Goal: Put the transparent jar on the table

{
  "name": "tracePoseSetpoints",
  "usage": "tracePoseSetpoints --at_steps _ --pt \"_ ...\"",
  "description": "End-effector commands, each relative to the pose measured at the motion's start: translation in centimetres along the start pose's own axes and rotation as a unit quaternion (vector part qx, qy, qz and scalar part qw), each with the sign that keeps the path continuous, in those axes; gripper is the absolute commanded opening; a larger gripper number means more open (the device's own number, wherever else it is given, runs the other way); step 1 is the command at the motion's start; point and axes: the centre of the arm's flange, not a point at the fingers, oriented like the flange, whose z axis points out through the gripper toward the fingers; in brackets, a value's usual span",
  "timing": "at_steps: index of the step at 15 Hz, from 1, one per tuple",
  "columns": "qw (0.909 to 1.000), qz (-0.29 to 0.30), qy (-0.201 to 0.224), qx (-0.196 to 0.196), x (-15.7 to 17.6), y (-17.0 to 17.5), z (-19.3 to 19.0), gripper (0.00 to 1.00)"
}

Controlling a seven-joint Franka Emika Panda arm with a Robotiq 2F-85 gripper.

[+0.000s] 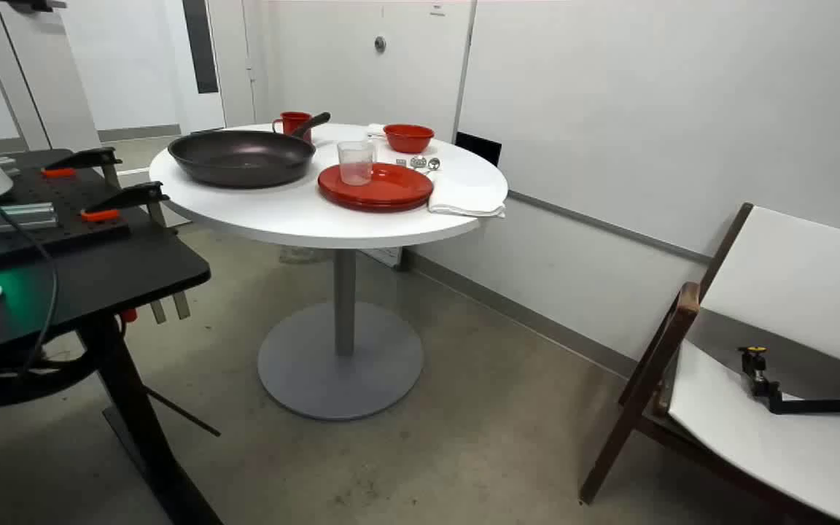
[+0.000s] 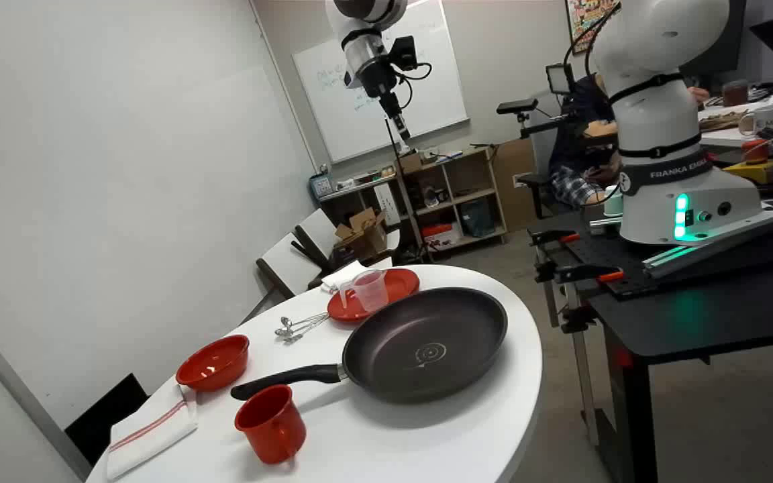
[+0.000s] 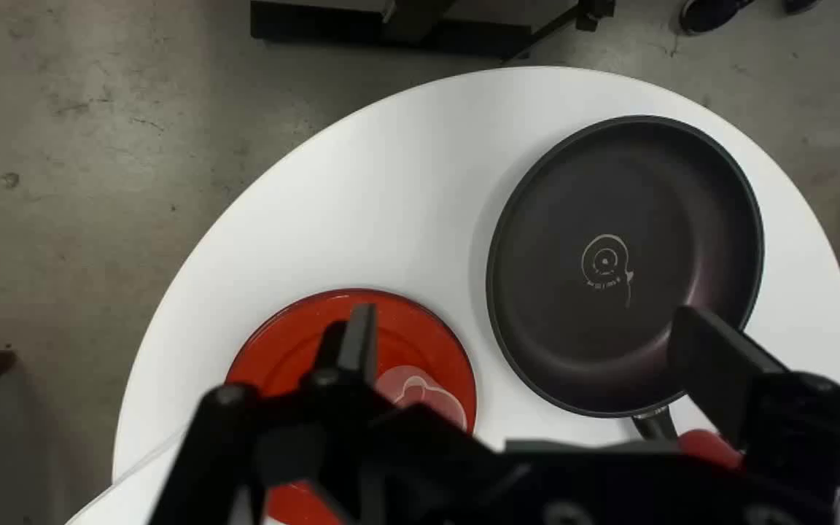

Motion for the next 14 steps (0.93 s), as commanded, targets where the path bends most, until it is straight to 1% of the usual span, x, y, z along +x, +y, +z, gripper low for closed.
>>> tracePoseSetpoints --at_steps 1,14 --pt "1.0 0.0 0.0 0.0 0.0 0.0 0.0 1.0" --pt "1.0 0.006 -0.001 -0.001 0.04 0.09 0.27 1.0"
